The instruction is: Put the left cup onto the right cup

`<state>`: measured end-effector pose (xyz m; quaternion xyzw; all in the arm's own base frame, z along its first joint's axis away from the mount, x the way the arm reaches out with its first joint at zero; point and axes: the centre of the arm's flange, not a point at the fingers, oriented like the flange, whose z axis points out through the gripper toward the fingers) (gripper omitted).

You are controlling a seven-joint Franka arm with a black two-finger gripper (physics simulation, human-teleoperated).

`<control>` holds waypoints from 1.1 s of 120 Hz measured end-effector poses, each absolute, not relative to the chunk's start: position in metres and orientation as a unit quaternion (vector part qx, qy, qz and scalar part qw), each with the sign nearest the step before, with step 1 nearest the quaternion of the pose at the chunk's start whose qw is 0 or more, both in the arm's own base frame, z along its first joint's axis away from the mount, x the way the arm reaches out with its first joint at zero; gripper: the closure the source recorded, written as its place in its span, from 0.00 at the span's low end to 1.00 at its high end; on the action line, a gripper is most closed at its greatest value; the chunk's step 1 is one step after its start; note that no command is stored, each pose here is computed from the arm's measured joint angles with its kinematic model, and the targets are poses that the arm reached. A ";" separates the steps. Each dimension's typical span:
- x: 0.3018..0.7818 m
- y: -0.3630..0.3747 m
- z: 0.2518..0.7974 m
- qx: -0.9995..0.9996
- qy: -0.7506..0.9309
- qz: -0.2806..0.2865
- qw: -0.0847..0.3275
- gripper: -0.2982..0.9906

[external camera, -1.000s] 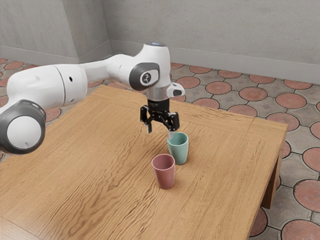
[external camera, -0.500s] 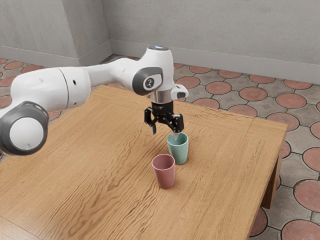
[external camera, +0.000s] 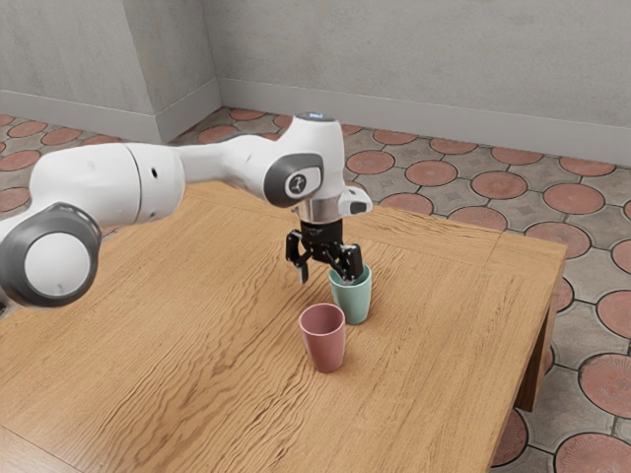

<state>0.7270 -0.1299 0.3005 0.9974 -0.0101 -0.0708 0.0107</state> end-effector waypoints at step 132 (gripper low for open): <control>0.734 -0.132 0.355 1.000 -0.005 -0.012 -0.009 0.83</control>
